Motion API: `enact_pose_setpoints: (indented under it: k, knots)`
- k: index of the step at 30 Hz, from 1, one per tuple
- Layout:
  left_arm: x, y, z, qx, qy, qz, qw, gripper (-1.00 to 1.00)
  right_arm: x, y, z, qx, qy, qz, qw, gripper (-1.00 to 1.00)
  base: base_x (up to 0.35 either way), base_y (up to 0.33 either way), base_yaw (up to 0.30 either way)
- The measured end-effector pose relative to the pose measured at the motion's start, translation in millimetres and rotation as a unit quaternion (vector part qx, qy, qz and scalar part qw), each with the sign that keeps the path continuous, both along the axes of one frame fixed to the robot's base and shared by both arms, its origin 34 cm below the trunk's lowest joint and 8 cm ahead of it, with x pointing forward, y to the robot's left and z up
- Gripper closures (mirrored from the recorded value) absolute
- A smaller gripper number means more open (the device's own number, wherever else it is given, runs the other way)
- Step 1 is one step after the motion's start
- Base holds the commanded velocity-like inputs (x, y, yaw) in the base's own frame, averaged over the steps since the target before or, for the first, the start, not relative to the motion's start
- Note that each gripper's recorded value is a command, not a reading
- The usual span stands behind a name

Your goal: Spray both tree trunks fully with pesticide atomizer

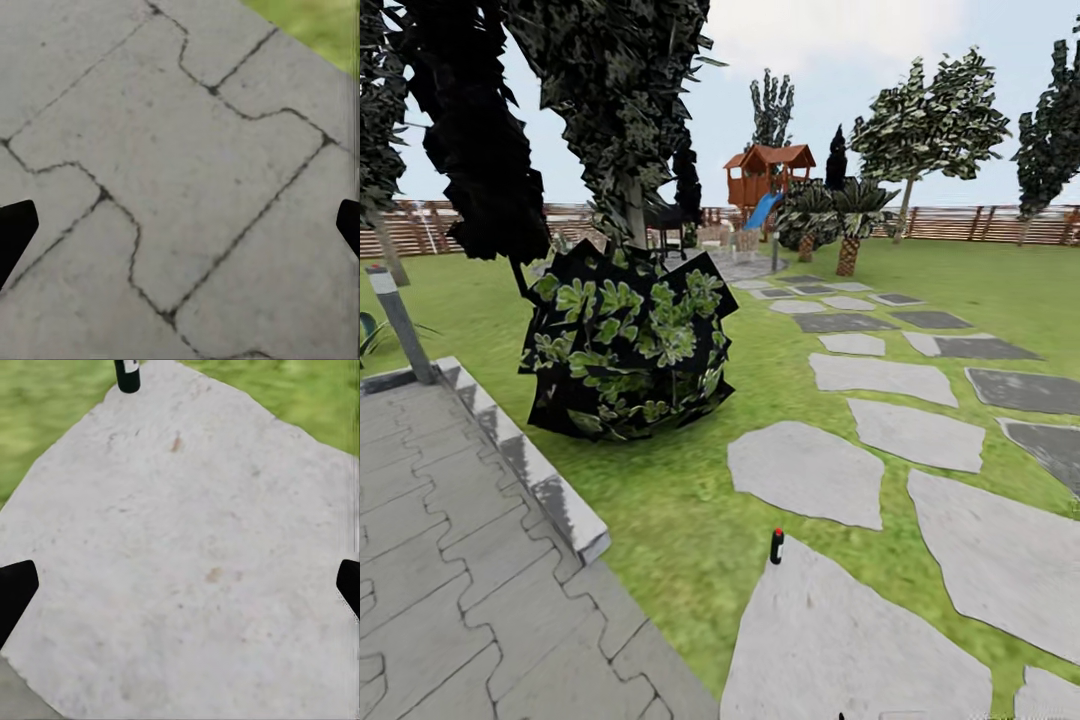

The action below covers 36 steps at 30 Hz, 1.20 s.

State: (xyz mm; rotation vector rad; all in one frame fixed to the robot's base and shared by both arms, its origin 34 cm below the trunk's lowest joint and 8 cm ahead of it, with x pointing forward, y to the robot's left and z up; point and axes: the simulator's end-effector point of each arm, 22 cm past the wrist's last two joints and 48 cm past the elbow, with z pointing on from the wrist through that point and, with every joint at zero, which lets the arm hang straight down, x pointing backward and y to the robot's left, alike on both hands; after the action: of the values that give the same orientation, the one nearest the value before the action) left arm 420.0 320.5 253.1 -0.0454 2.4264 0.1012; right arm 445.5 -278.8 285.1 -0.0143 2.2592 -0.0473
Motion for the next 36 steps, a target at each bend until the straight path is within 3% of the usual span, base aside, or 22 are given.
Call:
enact_pose_setpoints:
  k: [11, 23, 36]
  knots:
    - [2.2, 0.0, 2.3, 0.0, -0.004, 0.0, 1.0, -1.0, 1.7, 0.0, 2.2, 0.0, -0.003, 0.0, 1.0, -1.0, 0.024, 0.022, -0.239]
    - [4.4, 0.0, 4.7, 0.0, -0.007, 0.0, 1.0, -1.0, 3.8, 0.0, 4.9, 0.0, -0.007, 0.0, 1.0, -1.0, 0.112, 0.243, -0.239]
    - [6.8, 0.0, 7.2, 0.0, -0.011, 0.0, 0.9999, -1.0, 6.2, 0.0, 7.8, 0.0, -0.011, 0.0, 0.9999, -1.0, 0.015, 0.013, -0.239]
